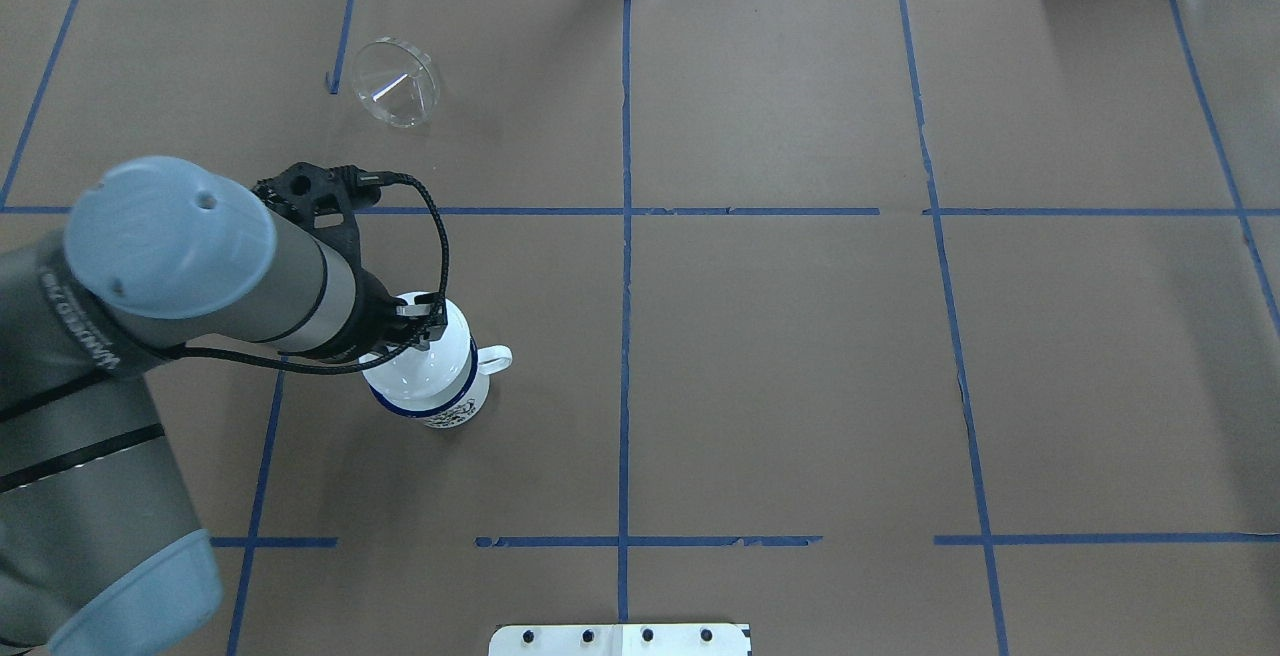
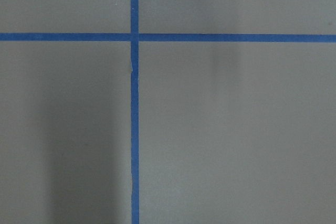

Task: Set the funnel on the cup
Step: 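Carry the lid beside the mug, nearer the robot, and lower it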

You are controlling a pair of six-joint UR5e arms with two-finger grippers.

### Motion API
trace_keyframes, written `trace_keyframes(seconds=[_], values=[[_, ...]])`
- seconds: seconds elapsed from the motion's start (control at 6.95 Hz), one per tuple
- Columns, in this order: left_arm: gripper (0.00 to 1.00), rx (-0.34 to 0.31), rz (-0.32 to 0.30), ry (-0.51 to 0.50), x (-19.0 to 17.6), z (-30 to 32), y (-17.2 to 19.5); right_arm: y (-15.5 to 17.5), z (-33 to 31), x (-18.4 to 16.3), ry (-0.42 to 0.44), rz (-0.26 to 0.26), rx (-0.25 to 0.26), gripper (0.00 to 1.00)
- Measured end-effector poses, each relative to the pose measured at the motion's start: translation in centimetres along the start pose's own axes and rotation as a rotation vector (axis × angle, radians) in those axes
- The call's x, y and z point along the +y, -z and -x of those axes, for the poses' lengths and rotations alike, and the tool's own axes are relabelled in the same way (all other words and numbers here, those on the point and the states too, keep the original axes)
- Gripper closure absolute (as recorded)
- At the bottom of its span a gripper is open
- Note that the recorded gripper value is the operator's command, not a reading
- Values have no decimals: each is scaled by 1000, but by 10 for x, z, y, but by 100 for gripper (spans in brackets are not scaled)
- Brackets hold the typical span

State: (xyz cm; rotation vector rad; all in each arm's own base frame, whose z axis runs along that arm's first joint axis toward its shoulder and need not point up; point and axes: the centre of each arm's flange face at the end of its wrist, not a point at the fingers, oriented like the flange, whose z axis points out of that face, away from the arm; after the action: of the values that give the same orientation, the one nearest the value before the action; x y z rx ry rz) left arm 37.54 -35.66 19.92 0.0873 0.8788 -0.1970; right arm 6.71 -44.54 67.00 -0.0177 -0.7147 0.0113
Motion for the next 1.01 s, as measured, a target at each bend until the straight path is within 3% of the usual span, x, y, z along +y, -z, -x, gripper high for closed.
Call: trace_keyframes(seconds=[0.29,0.43,0.72,1.01], values=[[100,23,-27,-56,14,49,62,0,0,0,0,0,0,0],[100,18,-29,-72,24,85,70,0,0,0,0,1,0,0],[100,15,-14,-86,30,133,28,0,0,0,-1,1,0,0],[100,10,8,-90,27,158,-56,0,0,0,-1,1,0,0]])
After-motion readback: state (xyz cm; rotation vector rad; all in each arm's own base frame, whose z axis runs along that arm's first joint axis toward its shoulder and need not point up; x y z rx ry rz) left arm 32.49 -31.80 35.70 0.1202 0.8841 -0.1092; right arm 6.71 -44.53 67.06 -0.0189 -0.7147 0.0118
